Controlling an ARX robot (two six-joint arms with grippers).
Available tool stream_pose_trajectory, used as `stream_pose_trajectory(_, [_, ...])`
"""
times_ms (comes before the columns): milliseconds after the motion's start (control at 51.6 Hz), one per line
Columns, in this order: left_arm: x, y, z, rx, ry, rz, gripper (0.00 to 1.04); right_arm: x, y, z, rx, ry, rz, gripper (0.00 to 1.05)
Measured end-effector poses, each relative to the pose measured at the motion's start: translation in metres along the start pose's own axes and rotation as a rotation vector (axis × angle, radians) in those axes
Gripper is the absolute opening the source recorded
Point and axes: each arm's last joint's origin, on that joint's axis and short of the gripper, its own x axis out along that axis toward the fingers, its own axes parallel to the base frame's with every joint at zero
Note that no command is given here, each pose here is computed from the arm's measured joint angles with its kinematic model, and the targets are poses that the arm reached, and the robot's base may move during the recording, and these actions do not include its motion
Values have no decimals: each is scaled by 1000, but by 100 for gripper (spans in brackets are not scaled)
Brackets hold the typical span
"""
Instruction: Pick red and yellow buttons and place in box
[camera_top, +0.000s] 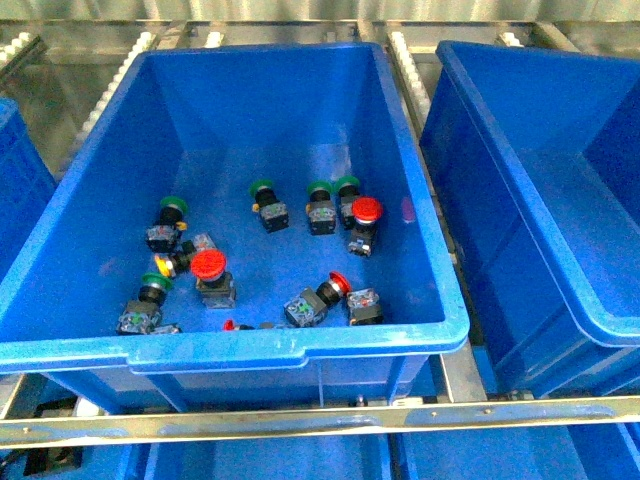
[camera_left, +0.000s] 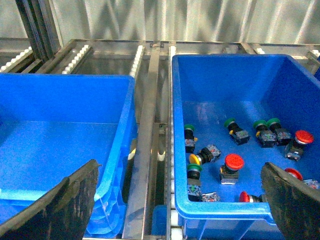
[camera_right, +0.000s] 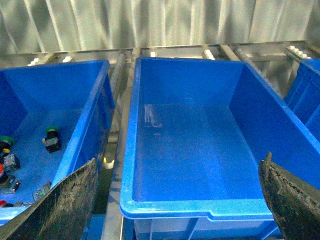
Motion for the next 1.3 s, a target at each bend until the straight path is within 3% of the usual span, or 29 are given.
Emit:
stream_pose_trajectory(116, [1,0,-2,8,54,-36,97,0,0,0,0,0,0,98])
stream_pose_trajectory(213, [13,-9,12,-45,401,-280,97,0,0,0,0,0,0,98])
stream_pose_trajectory(329, [51,-21,41,-28,436,-300,97,0,0,0,0,0,0,98])
stream_pose_trajectory(465, [92,-27,46,40,460,-301,97,0,0,0,0,0,0,98])
stream_pose_trajectory(620, [149,-37,30,176,508,-294,97,0,0,0,0,0,0,98])
stream_pose_trajectory(1008, [233,-73,5,409,561,-397,97,0,0,0,0,0,0,98])
stream_pose_trajectory(1298, [295,-91,-40,554,649,-436,97,0,0,0,0,0,0,98])
